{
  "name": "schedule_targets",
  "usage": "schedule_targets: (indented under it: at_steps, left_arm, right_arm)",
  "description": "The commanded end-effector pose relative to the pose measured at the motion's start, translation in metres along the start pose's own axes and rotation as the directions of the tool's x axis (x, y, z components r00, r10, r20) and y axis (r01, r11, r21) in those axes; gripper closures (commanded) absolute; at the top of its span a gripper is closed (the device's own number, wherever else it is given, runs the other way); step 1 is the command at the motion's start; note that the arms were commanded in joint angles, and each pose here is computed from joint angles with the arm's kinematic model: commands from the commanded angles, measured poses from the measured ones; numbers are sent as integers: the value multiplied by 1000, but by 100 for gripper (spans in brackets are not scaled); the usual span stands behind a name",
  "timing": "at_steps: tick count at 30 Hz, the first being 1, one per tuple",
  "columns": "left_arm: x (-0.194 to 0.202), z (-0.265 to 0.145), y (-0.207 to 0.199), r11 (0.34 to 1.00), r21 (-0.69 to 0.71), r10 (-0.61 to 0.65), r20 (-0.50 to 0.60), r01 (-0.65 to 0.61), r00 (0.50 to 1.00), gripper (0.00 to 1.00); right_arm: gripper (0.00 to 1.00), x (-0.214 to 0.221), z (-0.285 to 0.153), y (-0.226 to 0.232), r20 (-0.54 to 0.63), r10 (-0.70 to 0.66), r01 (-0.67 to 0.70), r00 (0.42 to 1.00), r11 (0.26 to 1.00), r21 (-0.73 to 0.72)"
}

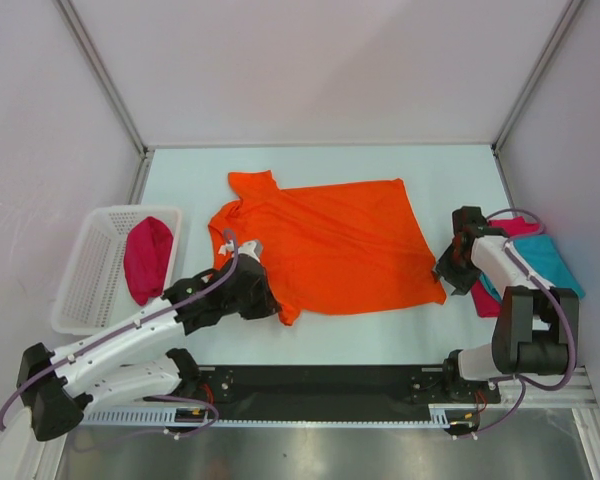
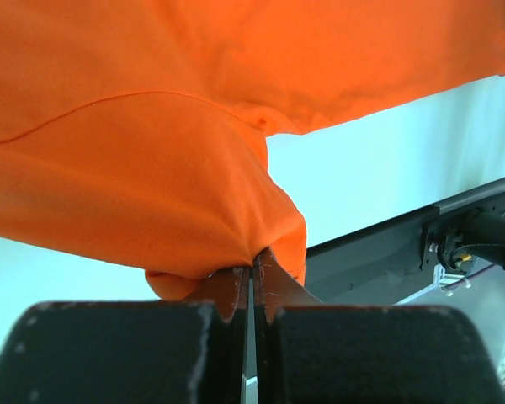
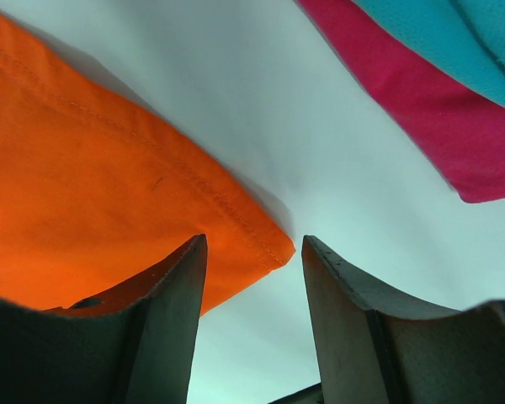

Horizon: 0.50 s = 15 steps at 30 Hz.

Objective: Fold and stack the t-shirts

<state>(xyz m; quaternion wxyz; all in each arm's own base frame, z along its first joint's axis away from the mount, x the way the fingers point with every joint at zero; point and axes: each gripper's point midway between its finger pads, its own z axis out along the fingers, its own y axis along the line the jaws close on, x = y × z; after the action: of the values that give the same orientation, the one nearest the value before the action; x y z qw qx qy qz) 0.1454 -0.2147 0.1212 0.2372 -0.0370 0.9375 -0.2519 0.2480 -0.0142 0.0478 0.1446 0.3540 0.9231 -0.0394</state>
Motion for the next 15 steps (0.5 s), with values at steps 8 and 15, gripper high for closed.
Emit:
schedule_targets:
  at_steps: [8,15]
  left_arm:
    - [-14,-7,-5,998,-34,53,24,-52,998,100]
    - [-13,-9,-2,998,-41,49,28,-48,998,100]
  right_arm:
    - [46,9,8,0,-19,0,-1,1000,1000,-19]
    - [46,20,7,-3,-35,-4,3,999,1000,-29]
